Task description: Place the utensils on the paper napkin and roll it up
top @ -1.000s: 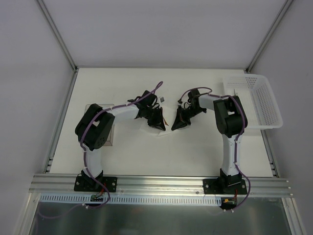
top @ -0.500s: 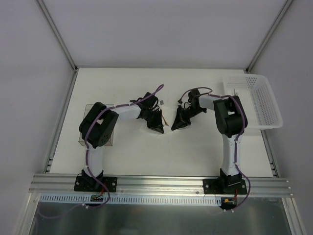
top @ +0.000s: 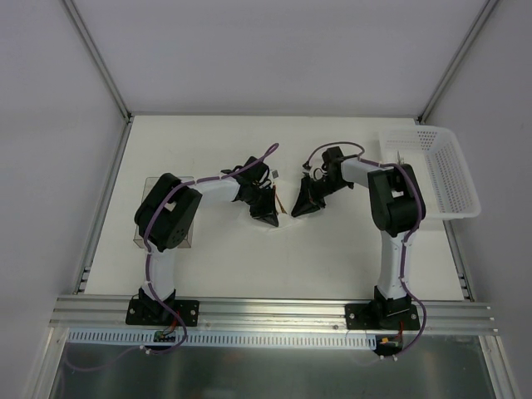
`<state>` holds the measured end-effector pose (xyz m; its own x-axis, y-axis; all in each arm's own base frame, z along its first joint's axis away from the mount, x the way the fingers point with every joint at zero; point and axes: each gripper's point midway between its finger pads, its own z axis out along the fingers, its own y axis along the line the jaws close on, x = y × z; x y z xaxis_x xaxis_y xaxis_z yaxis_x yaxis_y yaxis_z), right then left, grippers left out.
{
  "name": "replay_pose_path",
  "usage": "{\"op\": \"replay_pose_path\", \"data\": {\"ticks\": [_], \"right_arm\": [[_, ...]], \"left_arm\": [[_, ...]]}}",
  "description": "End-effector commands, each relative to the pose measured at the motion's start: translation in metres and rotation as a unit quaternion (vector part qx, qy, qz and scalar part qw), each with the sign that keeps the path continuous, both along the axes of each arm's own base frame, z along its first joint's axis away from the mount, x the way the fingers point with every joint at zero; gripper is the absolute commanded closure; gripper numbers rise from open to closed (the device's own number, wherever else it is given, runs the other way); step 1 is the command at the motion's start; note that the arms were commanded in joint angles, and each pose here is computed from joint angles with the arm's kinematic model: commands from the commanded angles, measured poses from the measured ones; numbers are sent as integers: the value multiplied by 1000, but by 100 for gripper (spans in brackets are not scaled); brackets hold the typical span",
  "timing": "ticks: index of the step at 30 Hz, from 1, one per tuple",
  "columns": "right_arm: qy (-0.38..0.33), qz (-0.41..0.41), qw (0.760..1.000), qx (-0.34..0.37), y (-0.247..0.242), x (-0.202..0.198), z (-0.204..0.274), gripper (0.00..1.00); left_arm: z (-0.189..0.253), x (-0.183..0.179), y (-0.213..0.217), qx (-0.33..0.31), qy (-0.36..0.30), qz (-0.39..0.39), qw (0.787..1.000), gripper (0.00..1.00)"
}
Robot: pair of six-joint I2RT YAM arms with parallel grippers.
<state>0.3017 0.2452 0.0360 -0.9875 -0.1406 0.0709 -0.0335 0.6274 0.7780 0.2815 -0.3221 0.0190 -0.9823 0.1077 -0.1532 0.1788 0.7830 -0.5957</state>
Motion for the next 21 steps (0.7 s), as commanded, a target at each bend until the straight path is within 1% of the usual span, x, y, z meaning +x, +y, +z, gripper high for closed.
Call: {"op": "replay_pose_path", "data": {"ticks": [1, 5, 10, 18, 21], "right_arm": [[-29, 15, 999, 42, 13, 0, 27, 85], [-24, 25, 998, 59, 21, -4, 28, 85], [-8, 30, 998, 61, 27, -8, 22, 86], [-4, 31, 999, 35, 28, -8, 7, 86], [0, 32, 999, 36, 29, -7, 3, 86]], "left_arm": [[-16, 2, 13, 42, 5, 8, 999, 100], [-17, 3, 14, 43, 4, 8, 999, 100], [-18, 3, 16, 44, 6, 9, 999, 100], [-17, 4, 16, 44, 5, 10, 999, 100], [-17, 4, 16, 44, 6, 10, 999, 100]]}}
